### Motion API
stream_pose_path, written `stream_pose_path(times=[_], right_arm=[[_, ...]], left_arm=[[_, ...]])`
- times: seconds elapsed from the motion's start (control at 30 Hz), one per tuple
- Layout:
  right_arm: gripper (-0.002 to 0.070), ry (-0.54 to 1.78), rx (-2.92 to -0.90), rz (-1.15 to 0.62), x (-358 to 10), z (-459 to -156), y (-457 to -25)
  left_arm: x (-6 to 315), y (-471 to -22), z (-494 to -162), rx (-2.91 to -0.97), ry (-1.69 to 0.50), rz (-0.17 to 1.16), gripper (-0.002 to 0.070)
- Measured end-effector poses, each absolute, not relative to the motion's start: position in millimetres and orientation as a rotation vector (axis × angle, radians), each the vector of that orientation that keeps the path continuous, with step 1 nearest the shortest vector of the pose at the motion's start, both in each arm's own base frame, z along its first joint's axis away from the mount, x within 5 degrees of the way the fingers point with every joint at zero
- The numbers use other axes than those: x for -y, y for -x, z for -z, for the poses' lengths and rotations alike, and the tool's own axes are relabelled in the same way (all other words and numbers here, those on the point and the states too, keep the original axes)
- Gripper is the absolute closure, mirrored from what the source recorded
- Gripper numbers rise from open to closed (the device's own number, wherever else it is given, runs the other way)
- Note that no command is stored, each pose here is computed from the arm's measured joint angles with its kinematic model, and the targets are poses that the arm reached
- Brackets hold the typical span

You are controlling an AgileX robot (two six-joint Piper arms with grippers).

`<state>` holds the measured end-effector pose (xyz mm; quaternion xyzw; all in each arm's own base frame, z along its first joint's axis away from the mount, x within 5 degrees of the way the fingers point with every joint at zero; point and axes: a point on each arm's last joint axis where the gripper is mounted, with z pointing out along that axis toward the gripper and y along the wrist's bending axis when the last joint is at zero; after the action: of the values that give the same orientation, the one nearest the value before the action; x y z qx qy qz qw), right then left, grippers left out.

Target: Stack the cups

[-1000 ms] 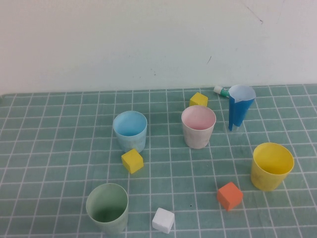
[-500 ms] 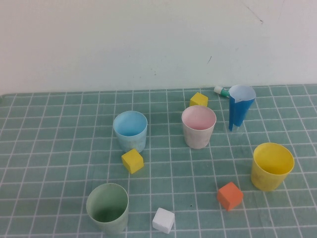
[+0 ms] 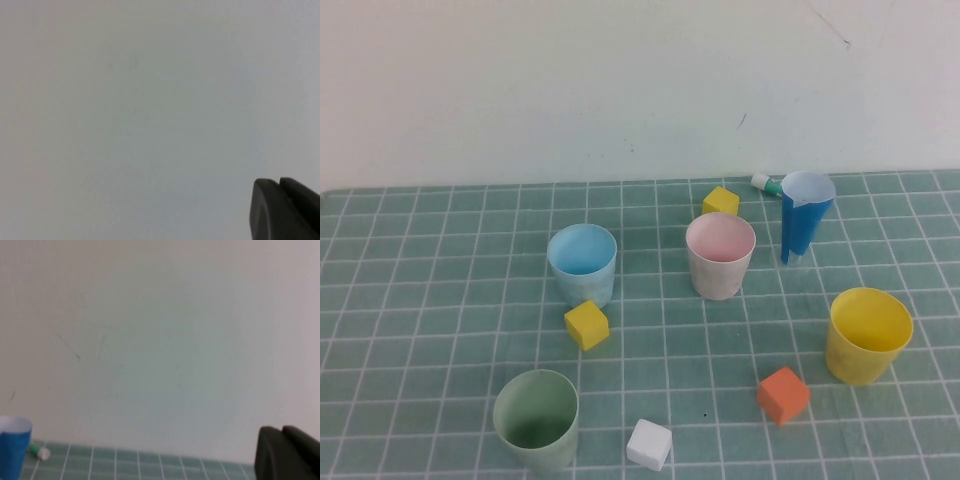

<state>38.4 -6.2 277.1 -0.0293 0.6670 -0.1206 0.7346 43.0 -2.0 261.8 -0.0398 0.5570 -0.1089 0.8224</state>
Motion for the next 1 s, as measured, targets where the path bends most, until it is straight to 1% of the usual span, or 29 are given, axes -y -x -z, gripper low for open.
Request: stream_pose_path(times=[0.07,0.13,0.23,0.33,0.47,0.5,0.53,0.6,0.7,0.8,0.9,1.0], right_arm=[[0.0679,0.063,-1.541,0.275,7,-290,-39],[0.0679,0.075,-1.664,0.277,9,-296,-47],[0.0679,0.132,-1.847,0.257,8,-294,-64],[0.0679,0.232,-1.992,0.202,3,-284,-83],[0.0679,0.355,-2.067,0.099,-5,-275,-100],[0.0679,0.39,-2.072,0.087,-7,-274,-103],[0.0679,0.417,-2.08,0.065,-9,-273,-106],[0.0679,0.47,-2.093,0.03,-12,-270,-109],[0.0679,0.533,-2.107,0.0,-15,-267,-113],[0.0679,0.564,-2.103,0.005,-15,-266,-113],[0.0679,0.569,-2.101,0.004,-16,-266,-113],[0.0679,0.57,-2.11,-0.005,-16,-262,-113]], left_arm=[[3,-38,-281,-1.283,0.074,0.228,0.0677],[4,-36,-299,-1.365,0.062,0.217,0.0677],[4,-42,-323,-1.518,0.047,0.189,0.0677],[6,-60,-329,-1.72,0.047,0.173,0.0677],[11,-94,-320,-2.031,0.032,0.171,0.0677],[12,-99,-321,-2.075,0.016,0.168,0.0677],[14,-109,-317,-2.17,0.002,0.178,0.0677],[19,-128,-313,-2.303,-0.04,0.195,0.0677],[25,-154,-311,-2.413,-0.115,0.228,0.0677],[32,-177,-303,-2.476,-0.206,0.286,0.0677],[40,-197,-286,-2.551,-0.263,0.361,0.0677],[49,-209,-269,-2.623,-0.341,0.373,0.0676]])
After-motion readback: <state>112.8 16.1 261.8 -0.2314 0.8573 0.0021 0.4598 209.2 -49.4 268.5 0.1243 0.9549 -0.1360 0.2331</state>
